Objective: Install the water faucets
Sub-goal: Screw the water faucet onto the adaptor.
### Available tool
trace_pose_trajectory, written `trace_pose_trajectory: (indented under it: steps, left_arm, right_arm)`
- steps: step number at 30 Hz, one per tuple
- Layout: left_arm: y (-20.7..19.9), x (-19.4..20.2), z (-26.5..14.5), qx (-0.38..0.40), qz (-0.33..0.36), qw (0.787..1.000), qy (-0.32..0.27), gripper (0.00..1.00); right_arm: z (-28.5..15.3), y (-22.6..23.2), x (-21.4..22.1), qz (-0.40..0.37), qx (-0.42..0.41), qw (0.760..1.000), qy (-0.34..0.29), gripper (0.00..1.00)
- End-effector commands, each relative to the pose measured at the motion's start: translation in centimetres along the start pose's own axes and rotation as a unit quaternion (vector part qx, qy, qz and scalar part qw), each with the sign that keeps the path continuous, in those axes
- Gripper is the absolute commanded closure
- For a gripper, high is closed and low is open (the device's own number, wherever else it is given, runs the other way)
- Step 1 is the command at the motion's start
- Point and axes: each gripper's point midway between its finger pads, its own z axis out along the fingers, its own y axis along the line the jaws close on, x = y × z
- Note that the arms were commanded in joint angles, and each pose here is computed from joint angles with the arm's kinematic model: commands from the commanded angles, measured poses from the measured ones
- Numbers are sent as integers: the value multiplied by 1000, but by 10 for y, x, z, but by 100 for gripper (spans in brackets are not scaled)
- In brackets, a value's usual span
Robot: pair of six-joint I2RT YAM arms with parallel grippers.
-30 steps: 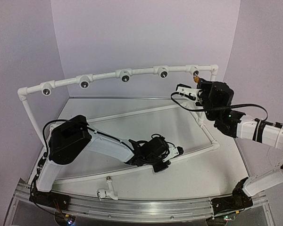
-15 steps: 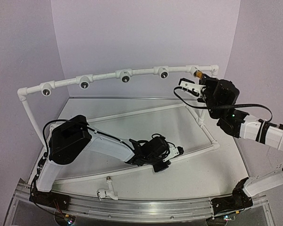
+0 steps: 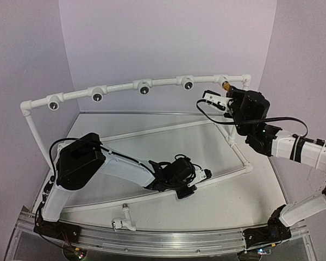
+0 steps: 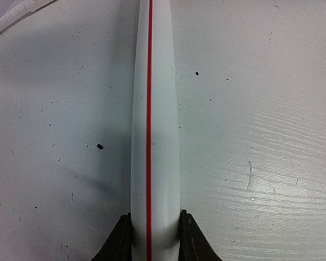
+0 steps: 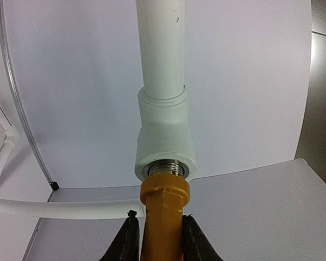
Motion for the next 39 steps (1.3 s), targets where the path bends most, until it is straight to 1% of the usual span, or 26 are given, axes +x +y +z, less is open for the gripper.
trace_pose_trajectory:
  steps: [1,6,10,21,29,39]
  left_arm:
    - [-72,129,7,123,41,974,186,100]
    - [-72,128,8,124,41,974,186,100]
    - [-72,128,8,124,41,974,186,100]
    - [-73,128,7,123,40,974,187,100]
    - [-72,129,8,123,39,974,186,100]
    - [-74,130,7,126,41,973,188,100]
  right_arm:
    - [4,-41,-6,47,7,999,-14,100]
    - [4,-56,-9,67,-13,997,-22,100]
    - [8,-50,-9,76,-20,997,-18,100]
    - [20,-35,2,173,-22,985,-10,100]
    - [28,-41,2,254,-20,967,-19,100]
    - [34,-46,4,350,-27,936,-31,100]
